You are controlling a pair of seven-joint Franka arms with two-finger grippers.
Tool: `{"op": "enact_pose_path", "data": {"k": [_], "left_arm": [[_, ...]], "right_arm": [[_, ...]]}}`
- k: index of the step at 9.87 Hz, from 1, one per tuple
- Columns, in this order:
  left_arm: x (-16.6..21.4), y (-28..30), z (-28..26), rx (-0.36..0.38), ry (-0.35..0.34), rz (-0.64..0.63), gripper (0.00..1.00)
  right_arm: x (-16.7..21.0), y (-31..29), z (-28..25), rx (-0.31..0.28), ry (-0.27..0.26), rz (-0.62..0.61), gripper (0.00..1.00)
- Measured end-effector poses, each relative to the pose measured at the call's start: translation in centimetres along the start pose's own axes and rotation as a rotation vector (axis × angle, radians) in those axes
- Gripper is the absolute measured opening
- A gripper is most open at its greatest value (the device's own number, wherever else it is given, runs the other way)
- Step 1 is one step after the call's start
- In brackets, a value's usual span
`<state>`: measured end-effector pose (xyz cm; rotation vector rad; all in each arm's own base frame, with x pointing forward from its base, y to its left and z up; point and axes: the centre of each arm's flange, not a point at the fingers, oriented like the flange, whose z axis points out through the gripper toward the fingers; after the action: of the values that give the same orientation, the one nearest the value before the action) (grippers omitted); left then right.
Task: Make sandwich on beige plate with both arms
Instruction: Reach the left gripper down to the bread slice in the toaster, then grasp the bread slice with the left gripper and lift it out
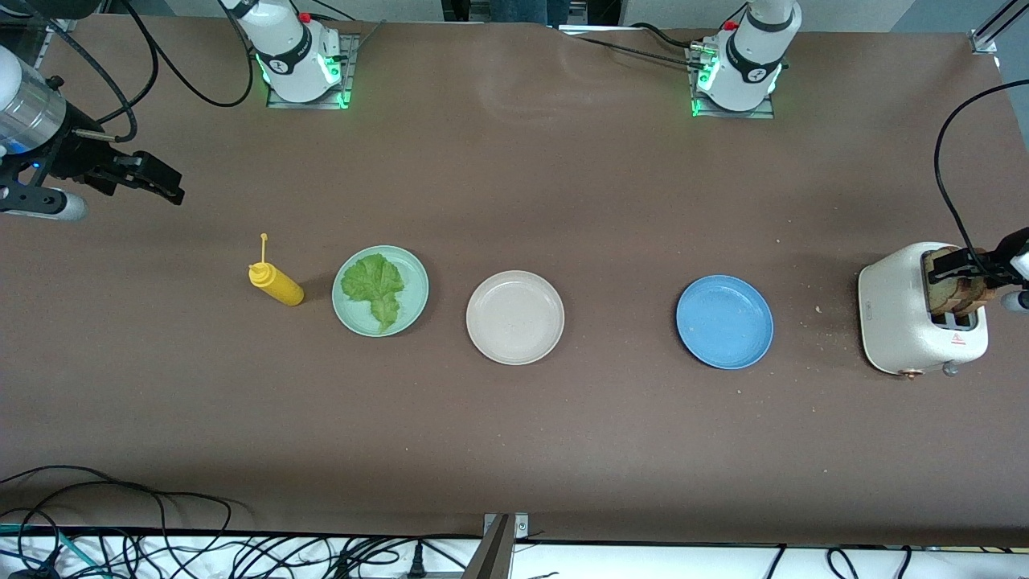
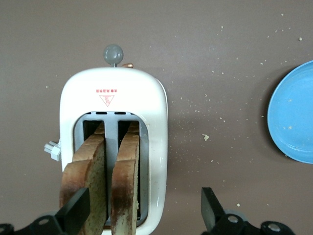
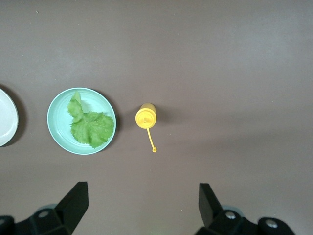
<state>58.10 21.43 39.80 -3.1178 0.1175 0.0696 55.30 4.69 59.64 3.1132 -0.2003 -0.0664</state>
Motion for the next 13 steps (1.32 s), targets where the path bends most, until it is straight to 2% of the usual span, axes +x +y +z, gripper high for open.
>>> {"op": "enact_pose_path", "data": {"k": [5,6,7,8,11,12,13], "left_arm": [[-2.0,0.1,1.9,0.005,0.018,-0.009,0.99],[-2.3,0.1,2.2,0.007,0.022,-0.011,0.92],[-2.6,-0.2,2.5,0.008,0.025,-0.012,0.89],[-2.8,-0.4,2.8,0.008,0.026,0.001,0.70],[-3.1,-1.0,2.8,0.010,0.028,0.073,0.25],[-3.2,-1.2,2.8,0.012,0.030,0.095,0.14],[-3.1,-1.3,2.7,0.014,0.035,0.107,0.14]], "right_arm": [[0.1,0.0,0.2,0.001,0.004,0.000,1.00],[0.1,0.0,0.2,0.001,0.004,-0.001,1.00],[0.1,0.0,0.4,0.000,0.002,-0.001,1.00],[0.1,0.0,0.5,0.000,0.000,-0.001,1.00],[0.1,0.0,0.7,0.000,-0.002,-0.001,1.00],[0.1,0.0,0.7,0.000,-0.002,-0.001,1.00],[0.1,0.0,0.8,-0.001,-0.003,-0.001,1.00]]}}
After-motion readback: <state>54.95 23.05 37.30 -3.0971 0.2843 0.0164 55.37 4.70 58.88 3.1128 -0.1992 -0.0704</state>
